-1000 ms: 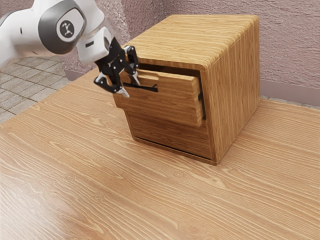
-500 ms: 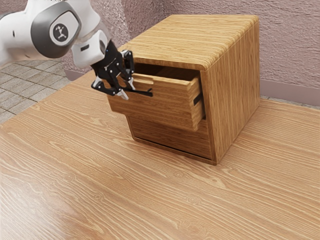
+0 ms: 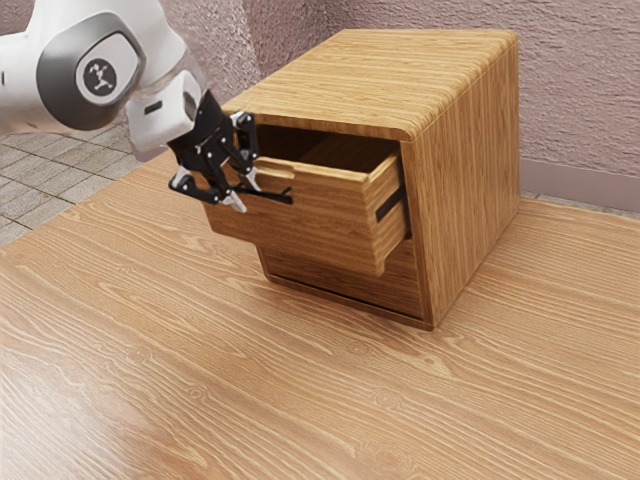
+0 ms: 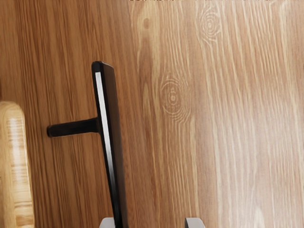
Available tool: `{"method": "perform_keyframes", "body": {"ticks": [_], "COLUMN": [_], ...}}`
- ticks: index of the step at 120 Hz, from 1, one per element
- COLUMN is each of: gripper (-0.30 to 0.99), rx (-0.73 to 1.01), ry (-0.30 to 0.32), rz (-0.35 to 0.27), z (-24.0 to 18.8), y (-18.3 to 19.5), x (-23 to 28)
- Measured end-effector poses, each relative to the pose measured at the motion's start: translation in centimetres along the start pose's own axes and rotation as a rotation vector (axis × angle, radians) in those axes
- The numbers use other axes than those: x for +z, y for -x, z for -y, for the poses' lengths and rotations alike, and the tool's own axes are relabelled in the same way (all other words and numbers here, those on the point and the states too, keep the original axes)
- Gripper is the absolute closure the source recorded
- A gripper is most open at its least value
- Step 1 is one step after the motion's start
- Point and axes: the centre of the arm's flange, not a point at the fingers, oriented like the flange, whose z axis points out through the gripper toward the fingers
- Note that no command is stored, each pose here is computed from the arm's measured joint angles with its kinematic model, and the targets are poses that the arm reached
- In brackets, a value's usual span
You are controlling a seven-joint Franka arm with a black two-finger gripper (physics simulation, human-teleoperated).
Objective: Pull the drawer handle with one arm to open the drawer
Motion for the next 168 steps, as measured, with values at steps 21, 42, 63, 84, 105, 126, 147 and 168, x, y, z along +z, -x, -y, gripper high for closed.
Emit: {"method": "perform_keyframes", "body": {"ticks": [21,42,63,84,105,126,147,168], "gripper": [0.58,0.59,0.58,0.59,0.6,0.6,0.59,0.44], "rx": [-0.004,-0.006,-0.004,-0.006,-0.015,-0.018,-0.02,-0.013], "ry": [0.006,0.01,0.013,0.009,0.003,-0.001,-0.005,-0.027], "rz": [-0.001,-0.003,-0.005,-0.004,-0.01,-0.013,-0.014,-0.012], "z": [-1.0,-2.3,-3.4,-4.9,-7.0,-8.8,-10.6,-12.6], "y": [-0.1,-0.4,-0.8,-1.1,-0.9,-1.1,-1.4,-2.1], "x": [-0.3,-0.8,-1.1,-1.8,-2.6,-3.1,-3.5,-4.8]}}
